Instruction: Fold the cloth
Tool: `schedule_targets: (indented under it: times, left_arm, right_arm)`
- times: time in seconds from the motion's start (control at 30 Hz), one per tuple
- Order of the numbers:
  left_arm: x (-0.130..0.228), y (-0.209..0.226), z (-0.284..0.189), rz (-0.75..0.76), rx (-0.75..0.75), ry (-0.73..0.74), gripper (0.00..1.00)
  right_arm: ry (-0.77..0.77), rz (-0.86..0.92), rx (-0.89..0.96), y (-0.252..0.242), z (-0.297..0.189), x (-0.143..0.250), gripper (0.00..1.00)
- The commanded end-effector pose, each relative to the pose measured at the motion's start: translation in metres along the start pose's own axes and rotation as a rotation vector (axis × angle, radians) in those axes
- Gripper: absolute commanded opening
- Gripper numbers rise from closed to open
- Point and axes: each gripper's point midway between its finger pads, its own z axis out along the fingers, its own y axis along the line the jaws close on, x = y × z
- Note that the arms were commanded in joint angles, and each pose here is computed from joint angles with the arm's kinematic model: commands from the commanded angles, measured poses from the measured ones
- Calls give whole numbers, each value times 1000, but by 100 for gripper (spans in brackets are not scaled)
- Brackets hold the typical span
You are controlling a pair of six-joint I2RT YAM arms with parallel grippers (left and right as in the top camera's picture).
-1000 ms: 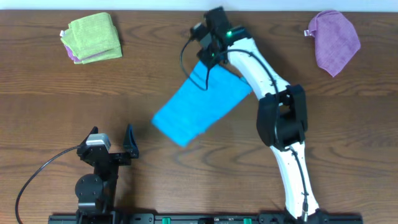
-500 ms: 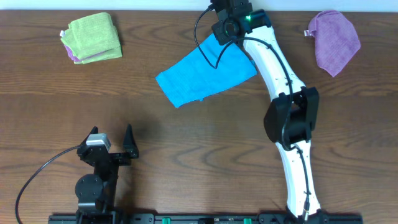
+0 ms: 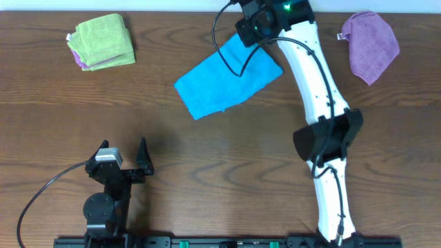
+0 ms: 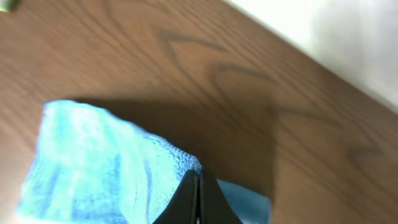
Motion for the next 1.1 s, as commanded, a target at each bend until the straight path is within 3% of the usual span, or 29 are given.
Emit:
schedule_targets:
  times: [0.0,0.2,0.57,0.83,1.07]
  left_arm:
    - [19,5,2,16,-18,48,95]
    - [19,5,2,16,-18,48,96]
    - [19,5,2,16,-18,48,95]
    - [19,5,2,16,-18,48,95]
    - [19,5,2,16,-18,48,95]
  right_arm:
    - [-143,-15,-3,16,-74,-34,1]
    - [-166,-66,-33,51,-159,-23,1]
    - [-204,-117,-85,93,-262,12,1]
    - [-237,-183,-238,142,-299,27,1]
    - [-145,-219,-394,170,-278,38,1]
